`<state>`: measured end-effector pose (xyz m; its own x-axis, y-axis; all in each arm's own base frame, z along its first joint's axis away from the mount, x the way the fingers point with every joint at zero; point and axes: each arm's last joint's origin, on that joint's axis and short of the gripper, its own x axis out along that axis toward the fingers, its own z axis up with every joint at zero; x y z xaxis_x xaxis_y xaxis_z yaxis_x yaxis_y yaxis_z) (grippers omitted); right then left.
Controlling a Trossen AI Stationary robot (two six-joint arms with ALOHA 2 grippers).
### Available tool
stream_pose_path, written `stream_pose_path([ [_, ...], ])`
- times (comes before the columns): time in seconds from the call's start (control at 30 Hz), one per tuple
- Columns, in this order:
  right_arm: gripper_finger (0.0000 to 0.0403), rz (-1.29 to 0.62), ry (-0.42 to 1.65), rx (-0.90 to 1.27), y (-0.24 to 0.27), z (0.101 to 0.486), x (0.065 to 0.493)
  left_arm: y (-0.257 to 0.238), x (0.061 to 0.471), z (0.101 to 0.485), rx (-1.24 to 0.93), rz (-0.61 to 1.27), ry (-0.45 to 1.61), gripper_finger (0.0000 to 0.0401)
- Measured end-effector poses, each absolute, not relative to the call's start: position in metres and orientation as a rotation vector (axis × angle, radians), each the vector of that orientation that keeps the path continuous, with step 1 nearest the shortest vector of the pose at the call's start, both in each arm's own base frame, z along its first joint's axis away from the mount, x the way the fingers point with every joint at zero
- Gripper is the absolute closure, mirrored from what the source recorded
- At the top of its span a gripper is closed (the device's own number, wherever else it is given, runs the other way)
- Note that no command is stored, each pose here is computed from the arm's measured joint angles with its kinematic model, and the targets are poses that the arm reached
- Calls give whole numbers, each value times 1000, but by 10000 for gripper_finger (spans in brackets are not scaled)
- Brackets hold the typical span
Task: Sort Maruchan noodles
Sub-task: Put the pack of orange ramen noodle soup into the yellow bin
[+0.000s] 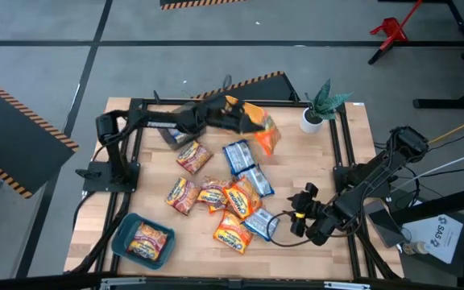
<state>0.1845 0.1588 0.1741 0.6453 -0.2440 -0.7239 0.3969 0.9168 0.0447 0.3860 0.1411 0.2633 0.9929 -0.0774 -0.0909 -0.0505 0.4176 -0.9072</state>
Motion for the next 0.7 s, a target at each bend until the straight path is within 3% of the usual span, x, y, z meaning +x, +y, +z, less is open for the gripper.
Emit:
stream_pose_path([
  [0.3,182,-387,782,244,159,174,184,198,358,259,-1038,190,80,387],
  [0.7,182,-399,774,257,158,174,184,234,333,247,-953,367,135,387],
])
